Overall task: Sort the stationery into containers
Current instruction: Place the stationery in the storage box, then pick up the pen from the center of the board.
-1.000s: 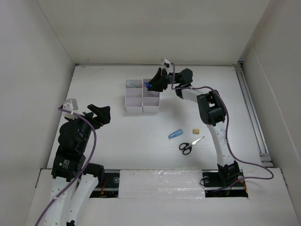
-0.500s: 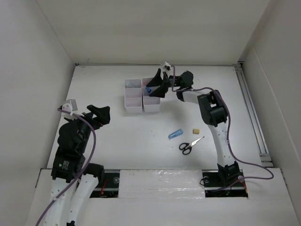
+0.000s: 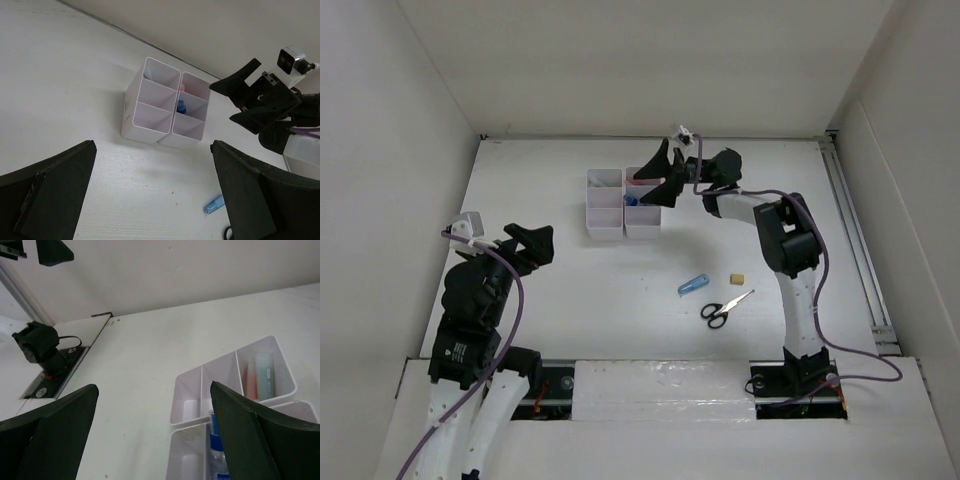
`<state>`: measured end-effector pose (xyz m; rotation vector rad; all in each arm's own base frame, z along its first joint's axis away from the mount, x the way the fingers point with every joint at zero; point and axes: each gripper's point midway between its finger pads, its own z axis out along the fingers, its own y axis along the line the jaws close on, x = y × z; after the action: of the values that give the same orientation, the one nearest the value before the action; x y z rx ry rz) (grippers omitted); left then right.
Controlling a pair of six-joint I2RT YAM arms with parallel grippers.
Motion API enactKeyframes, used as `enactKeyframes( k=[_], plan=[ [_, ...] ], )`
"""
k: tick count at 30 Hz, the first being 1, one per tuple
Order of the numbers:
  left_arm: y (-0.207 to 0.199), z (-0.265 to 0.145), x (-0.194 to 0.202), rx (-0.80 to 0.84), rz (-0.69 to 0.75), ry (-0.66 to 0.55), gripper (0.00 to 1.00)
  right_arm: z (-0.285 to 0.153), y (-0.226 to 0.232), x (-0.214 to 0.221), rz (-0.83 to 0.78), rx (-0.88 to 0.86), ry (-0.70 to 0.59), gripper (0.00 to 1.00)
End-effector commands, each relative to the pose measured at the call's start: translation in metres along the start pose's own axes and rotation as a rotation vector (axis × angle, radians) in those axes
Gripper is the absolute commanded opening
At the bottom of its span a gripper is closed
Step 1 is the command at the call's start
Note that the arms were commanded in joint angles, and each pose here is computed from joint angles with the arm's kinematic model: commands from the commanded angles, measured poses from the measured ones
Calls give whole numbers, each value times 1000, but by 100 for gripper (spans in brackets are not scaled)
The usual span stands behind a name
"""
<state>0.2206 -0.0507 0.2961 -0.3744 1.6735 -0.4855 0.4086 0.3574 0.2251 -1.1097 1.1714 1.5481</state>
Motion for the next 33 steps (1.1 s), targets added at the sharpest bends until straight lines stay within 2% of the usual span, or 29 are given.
enactKeyframes(
  k=[1,3,4,6,7,8,9,10,11,12,13,14,15,16,17,18,19,20,22,23,25,28,29,31,32,33],
  plan=[
    [-5,1,-8,28,13,-39,100,6,49,-70,-373,-43,-135,100],
    [-4,1,-9,17,3,-45,100,-8,53,-90,-386,51,-194,100],
    [-4,1,-9,17,3,-45,100,-12,42,-75,-284,107,-200,100],
    [-3,3,-8,12,4,-38,100,-33,15,-99,-230,417,-242,100],
    [-5,3,-7,20,4,-33,100,-42,3,-77,-160,589,-199,100],
    [-4,5,-5,15,5,-24,100,-54,9,-108,-308,779,-168,100],
    [-4,7,-2,18,7,-9,100,-118,-23,-88,-198,1307,-116,100],
    [-4,7,-2,18,7,-9,100,-102,-4,-75,-185,1415,-84,100],
    [-6,9,1,26,17,7,100,-113,7,-72,-181,1520,-74,100],
    [-9,8,0,45,16,8,100,-120,26,-85,-174,1578,-132,100],
    [-17,7,2,90,29,19,100,-135,37,-67,-134,1657,-111,100],
    [-20,8,6,119,50,33,100,-133,46,-62,-98,1635,-119,100],
    [-26,8,10,161,61,46,100,-134,65,-77,-76,1596,-190,100],
    [-47,3,10,277,76,61,100,-136,74,-77,-57,1577,-216,100],
    [-53,5,19,325,89,97,100,-145,82,-67,-37,1577,-205,100],
    [-63,5,23,382,91,124,100,-152,91,-76,-30,1584,-230,100],
    [-68,14,38,415,72,198,100,-161,111,-91,0,1588,-307,100],
    [-89,12,40,532,51,234,100,-182,123,-79,32,1690,-270,100],
    [-102,18,54,607,-40,316,100,-204,158,-104,84,1755,-413,100],
    [-114,25,58,685,-52,335,100,-223,171,-100,95,1828,-395,100],
    [-114,35,66,696,-68,358,100,-233,204,-122,108,1795,-488,100],
    [-115,45,71,675,-79,378,100,-230,230,-138,91,1680,-519,100],
    [-115,49,65,654,-78,350,100,-229,233,-137,94,1667,-512,100],
    [-123,57,84,617,-38,394,100,-223,232,-123,108,1638,-458,100],
    [-140,59,77,609,-8,384,100,-224,233,-121,108,1638,-458,100],
    [-164,44,122,618,46,516,100,-222,233,-119,112,1632,-442,100]
  ],
)
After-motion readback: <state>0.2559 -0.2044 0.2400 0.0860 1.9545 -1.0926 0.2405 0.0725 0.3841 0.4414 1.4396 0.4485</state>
